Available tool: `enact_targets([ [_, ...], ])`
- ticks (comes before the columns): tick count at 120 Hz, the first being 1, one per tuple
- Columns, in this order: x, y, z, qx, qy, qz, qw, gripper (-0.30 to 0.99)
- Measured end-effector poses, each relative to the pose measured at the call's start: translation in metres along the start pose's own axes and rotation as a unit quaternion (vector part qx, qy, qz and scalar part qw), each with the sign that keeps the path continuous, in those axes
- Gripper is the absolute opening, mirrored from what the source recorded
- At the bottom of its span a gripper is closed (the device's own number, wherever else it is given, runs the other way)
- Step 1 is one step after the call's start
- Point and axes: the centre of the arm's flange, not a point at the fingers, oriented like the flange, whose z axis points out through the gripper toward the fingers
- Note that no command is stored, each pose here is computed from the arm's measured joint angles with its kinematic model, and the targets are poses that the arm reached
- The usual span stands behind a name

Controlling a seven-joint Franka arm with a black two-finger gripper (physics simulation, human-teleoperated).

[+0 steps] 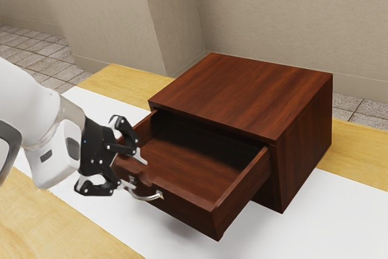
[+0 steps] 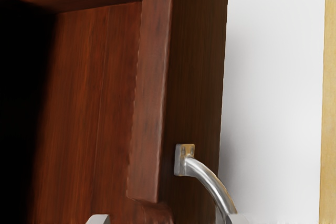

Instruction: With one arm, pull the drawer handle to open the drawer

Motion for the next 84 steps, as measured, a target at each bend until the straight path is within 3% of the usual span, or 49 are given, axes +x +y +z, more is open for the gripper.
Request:
enact_targets([
  [16, 0.005, -0.067, -0.029, -0.031, 0.0, -0.004, 1.0, 0.36],
  [32, -0.008, -0.139, -0.027, -0.098, -0.013, -0.026, 0.995, 0.51],
  [47, -0.026, -0.191, -0.008, -0.165, -0.053, -0.045, 0.984, 0.59],
  [62, -0.042, -0.2, 0.017, -0.224, -0.084, -0.077, 0.968, 0.64],
  [84, -0.053, -0.191, 0.017, -0.261, -0.105, -0.124, 0.952, 0.67],
])
